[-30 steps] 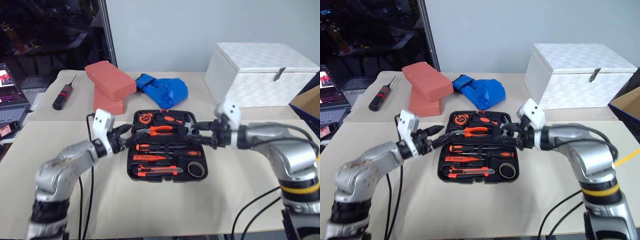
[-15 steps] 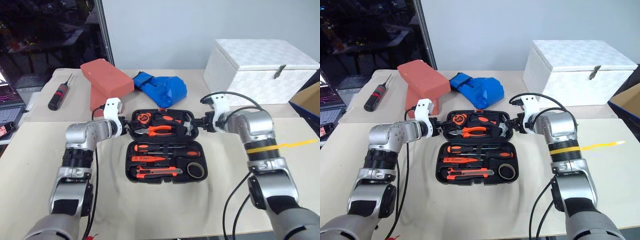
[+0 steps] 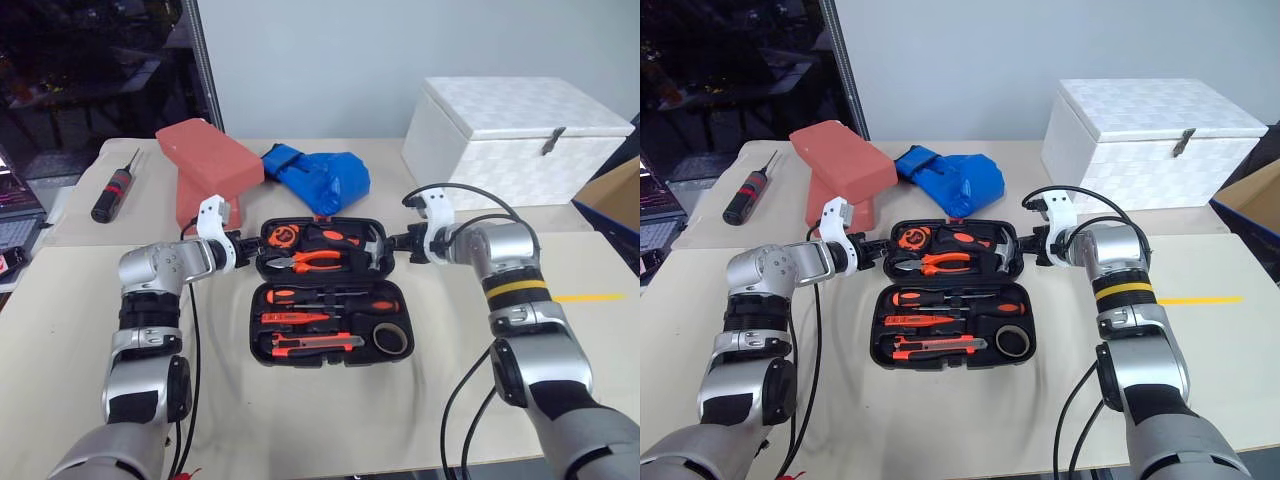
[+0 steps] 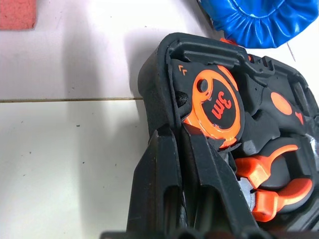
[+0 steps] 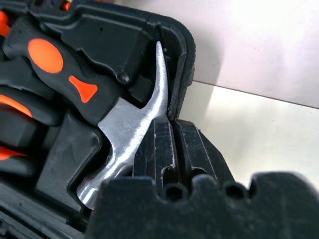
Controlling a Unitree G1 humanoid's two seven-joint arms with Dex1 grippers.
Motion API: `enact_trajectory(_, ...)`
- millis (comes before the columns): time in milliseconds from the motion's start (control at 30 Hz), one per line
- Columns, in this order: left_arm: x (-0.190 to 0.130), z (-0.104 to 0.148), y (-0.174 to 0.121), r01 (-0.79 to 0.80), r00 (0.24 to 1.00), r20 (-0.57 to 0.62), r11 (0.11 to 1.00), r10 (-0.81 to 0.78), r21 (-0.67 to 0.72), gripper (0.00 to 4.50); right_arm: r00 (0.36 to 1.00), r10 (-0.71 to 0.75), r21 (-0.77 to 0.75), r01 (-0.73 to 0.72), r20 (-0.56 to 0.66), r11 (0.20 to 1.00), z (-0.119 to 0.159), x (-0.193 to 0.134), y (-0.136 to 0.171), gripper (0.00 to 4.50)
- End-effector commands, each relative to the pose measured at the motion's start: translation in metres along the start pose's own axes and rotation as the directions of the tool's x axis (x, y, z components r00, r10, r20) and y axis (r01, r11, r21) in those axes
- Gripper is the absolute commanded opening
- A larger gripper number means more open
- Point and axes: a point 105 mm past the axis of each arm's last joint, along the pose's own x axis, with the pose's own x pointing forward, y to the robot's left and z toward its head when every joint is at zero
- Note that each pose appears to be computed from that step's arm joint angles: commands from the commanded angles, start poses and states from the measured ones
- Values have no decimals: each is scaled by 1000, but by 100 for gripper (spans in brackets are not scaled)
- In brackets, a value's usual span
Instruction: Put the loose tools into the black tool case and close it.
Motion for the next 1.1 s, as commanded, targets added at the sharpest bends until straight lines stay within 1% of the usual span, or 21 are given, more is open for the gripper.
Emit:
enact_trajectory(33, -4, 26, -51, 224, 961, 124, 959, -247, 171, 1, 923, 196, -150, -153, 331, 977, 74, -21, 37, 0)
enact_trajectory(67, -6, 28, -52, 200, 953, 161, 934, -256, 297, 1, 873, 247, -182, -185, 420, 966, 85, -31, 44, 0)
enact_trajectory(133, -9, 20, -56, 110, 950, 171, 792, -262, 600, 1, 817, 282, -249, -175, 504, 952, 90, -48, 48, 0)
enact_trajectory(233, -14, 2, -59, 78, 944, 146, 631, -295, 772, 1, 793, 311, -305, -166, 524, 938, 79, -62, 54, 0)
enact_trajectory(300, -22, -6, -58, 31, 933, 173, 551, -316, 834, 1, 782, 333, -398, -119, 527, 910, 61, -75, 63, 0)
enact_trajectory(367, -26, -15, -57, 35, 930, 158, 506, -333, 862, 1, 773, 370, -445, -127, 515, 886, 45, -86, 77, 0)
enact_trajectory(400, -27, -18, -56, 34, 930, 151, 488, -336, 872, 1, 751, 397, -440, -158, 528, 884, 41, -89, 83, 0)
enact_trajectory(500, -31, -39, -54, 99, 930, 59, 403, -362, 910, 1, 774, 426, -442, -211, 469, 872, 11, -93, 87, 0)
enact_trajectory(600, -45, -46, -49, 216, 926, -35, 451, -376, 866, 1, 807, 410, -458, -198, 426, 867, -14, -102, 79, 0)
enact_trajectory(667, -63, -43, -47, 272, 920, -71, 494, -386, 826, 1, 818, 419, -473, -210, 394, 856, -28, -114, 78, 0)
enact_trajectory(700, -69, -42, -45, 280, 921, -82, 500, -382, 820, 35, 823, 425, -485, -215, 377, 848, -32, -118, 79, 0)
enact_trajectory(733, -81, -39, -33, 281, 935, -96, 547, -342, 788, 72, 850, 413, -549, -184, 328, 815, -42, -124, 79, 0)
enact_trajectory(767, -89, -38, -25, 279, 944, -107, 579, -313, 766, 86, 867, 404, -595, -166, 291, 786, -48, -127, 80, 0)
enact_trajectory(833, -120, -48, -12, 384, 922, -239, 656, -303, 650, 171, 905, 381, -678, -161, 188, 717, -66, -138, 80, 0)
enact_trajectory(867, -130, -52, -12, 431, 903, -287, 669, -321, 606, 201, 914, 371, -694, -159, 166, 703, -69, -141, 79, 0)
enact_trajectory(900, -154, -58, -7, 495, 863, -384, 707, -329, 505, 241, 924, 370, -697, -202, 97, 688, -82, -151, 77, 34)
enact_trajectory(933, -169, -61, -6, 526, 832, -440, 731, -338, 434, 275, 927, 371, -694, -234, 51, 681, -90, -159, 76, 68)
enact_trajectory(967, -180, -62, -6, 541, 811, -476, 746, -339, 389, 298, 928, 372, -685, -258, 20, 682, -95, -165, 75, 85)
enact_trajectory(1000, -189, -61, -7, 556, 792, -502, 749, -346, 360, 354, 931, 365, -680, -270, -5, 682, -99, -169, 72, 135)
enact_trajectory(1067, -199, -47, -18, 584, 779, -494, 734, -386, 346, 405, 915, 379, -648, -374, -140, 664, -121, -181, 71, 189)
enact_trajectory(1100, -204, -40, -26, 614, 760, -497, 715, -420, 335, 436, 906, 395, -612, -400, -151, 682, -124, -186, 74, 223)
